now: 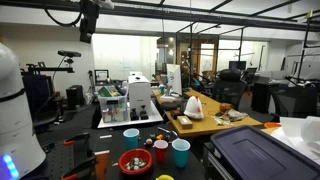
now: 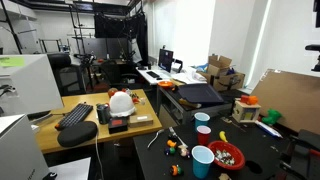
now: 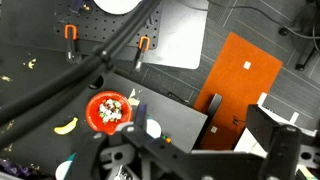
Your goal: Pick the orange and green object and put it in the blue cup
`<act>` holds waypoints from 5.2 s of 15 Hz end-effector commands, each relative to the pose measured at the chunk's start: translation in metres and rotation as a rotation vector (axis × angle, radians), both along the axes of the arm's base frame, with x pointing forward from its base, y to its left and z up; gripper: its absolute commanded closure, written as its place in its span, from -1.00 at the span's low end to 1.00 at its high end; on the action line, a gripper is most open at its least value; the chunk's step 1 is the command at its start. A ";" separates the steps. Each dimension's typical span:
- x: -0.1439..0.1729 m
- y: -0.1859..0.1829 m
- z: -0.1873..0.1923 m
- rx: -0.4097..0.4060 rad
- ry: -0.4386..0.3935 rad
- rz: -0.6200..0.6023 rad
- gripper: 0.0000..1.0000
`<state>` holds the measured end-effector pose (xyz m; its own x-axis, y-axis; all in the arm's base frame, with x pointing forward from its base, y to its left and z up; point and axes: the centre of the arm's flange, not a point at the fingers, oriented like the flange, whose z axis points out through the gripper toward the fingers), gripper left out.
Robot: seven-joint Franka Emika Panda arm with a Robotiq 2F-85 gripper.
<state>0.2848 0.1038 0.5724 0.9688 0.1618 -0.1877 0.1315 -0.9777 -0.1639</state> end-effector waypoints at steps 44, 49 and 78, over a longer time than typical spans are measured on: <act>0.317 0.064 -0.239 -0.181 -0.119 0.408 -1.00; 0.314 0.083 -0.286 -0.147 -0.092 0.526 -1.00; 0.344 0.135 -0.581 0.131 0.094 0.570 -1.00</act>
